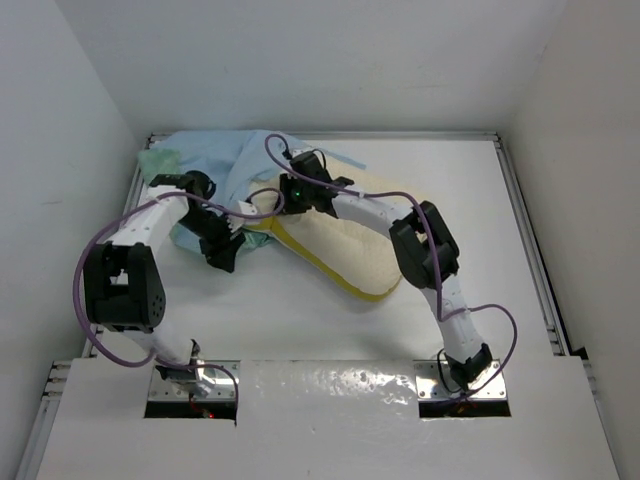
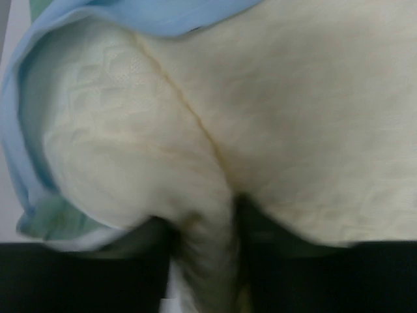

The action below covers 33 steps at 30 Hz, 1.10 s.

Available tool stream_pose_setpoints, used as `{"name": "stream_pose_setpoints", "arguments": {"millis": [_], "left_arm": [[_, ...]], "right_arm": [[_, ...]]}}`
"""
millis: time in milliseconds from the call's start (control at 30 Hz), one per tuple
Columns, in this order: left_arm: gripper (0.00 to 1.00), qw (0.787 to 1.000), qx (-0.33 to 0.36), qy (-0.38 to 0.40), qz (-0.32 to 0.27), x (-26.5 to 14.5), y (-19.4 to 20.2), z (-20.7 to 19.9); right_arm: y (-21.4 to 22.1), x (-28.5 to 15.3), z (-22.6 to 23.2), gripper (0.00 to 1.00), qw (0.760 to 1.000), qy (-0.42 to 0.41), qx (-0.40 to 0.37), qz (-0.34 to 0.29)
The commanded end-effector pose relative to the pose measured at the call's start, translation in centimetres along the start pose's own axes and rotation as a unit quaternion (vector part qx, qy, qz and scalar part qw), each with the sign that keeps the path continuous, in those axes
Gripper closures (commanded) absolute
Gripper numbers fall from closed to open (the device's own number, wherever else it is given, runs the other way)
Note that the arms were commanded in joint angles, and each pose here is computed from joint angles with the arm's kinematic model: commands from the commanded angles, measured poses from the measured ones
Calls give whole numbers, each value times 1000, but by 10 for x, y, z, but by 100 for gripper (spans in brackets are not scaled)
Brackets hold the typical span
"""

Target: Put the pillow into the pillowcase

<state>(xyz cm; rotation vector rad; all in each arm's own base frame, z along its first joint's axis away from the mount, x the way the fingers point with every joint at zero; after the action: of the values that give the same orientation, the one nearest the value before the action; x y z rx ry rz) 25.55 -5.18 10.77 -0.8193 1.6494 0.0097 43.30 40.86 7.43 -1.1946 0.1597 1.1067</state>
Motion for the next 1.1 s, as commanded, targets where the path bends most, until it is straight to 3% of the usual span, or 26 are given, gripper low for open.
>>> {"name": "stream_pose_setpoints", "arguments": {"millis": [0, 67, 100, 133, 167, 200, 300, 400, 433, 467, 500, 533, 567, 600, 633, 667, 800, 867, 900, 1000, 1033, 1067], "left_arm": [[46, 997, 27, 19, -64, -27, -34, -22], [33, 989, -12, -33, -143, -62, -62, 5], [32, 985, -33, -59, -159, -70, -71, 17], [32, 970, -77, -99, -206, -82, -94, 39], [34, 962, -108, -148, -201, -86, -94, 60], [36, 944, -138, -185, -235, -93, -107, 82], [37, 931, -150, -235, -237, -83, -126, 114], [35, 935, -110, -247, -228, -63, -171, 126], [33, 939, -97, -248, -220, -52, -185, 124], [33, 944, -99, -238, -208, -32, -190, 134], [32, 940, -89, -243, -222, -39, -208, 140], [31, 939, -91, -247, -221, -34, -217, 145], [29, 941, -102, -245, -210, -17, -218, 159], [28, 931, -100, -270, -223, -26, -233, 170], [24, 933, -107, -275, -207, -8, -230, 185], [24, 925, -93, -300, -215, -17, -244, 195], [25, 904, -64, -388, -167, 2, -253, 228], [34, 897, -63, -411, -152, 12, -251, 242], [47, 896, -68, -415, -140, 20, -245, 248], [70, 905, -63, -400, -130, 27, -240, 244], [77, 909, -63, -393, -123, 34, -234, 242], [96, 912, -61, -385, -128, 35, -235, 239]], "right_arm": [[-2, -4, 33, 46, 998, -63, -27, -8], [3, -21, 37, 20, 996, -89, -30, 2], [2, -29, 35, 2, 995, -89, -35, -3], [11, -35, 26, 1, 996, -83, -38, 2], [-7, -55, 27, 1, 995, -82, -55, -25], [-11, -63, 23, 1, 994, -78, -65, -33], [-30, -97, 6, 1, 993, -60, -77, -60], [-66, -124, -15, 15, 992, -47, -77, -88], [-77, -129, -22, 27, 991, -43, -91, -92], [-85, -124, -44, 29, 992, -28, -87, -86], [-86, -124, -57, 28, 994, -17, -79, -68], [-119, -133, -68, 15, 992, -12, -84, -94], [-111, -113, -84, 8, 995, -17, -72, -68], [-130, -115, -89, 4, 994, -16, -70, -77], [-135, -110, -108, 1, 995, -8, -62, -77], [-123, -86, -128, 1, 997, 2, -52, -59], [-133, -40, -152, 1, 994, -4, -33, -106], [-141, -22, -145, 1, 989, -46, -20, -137], [-124, -4, -147, 1, 990, -74, 14, -117], [-107, 12, -133, 5, 985, -138, 29, -102], [-102, 13, -128, 9, 983, -151, 25, -96], [-91, 14, -126, 26, 984, -159, 24, -83]]}}
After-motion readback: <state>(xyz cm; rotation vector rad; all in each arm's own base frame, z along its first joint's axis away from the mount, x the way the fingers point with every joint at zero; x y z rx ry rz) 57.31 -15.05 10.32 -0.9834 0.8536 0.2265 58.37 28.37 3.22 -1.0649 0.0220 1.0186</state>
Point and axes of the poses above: each gripper's point midway between its finger pads, its own x axis out along the fingers, its own z axis along the line the jaws close on, y = z × x, the point moved 1 cm from there along -x, back along the fingers, and after that the axes turned 2 degrees about -x, right-handed, at the moved point
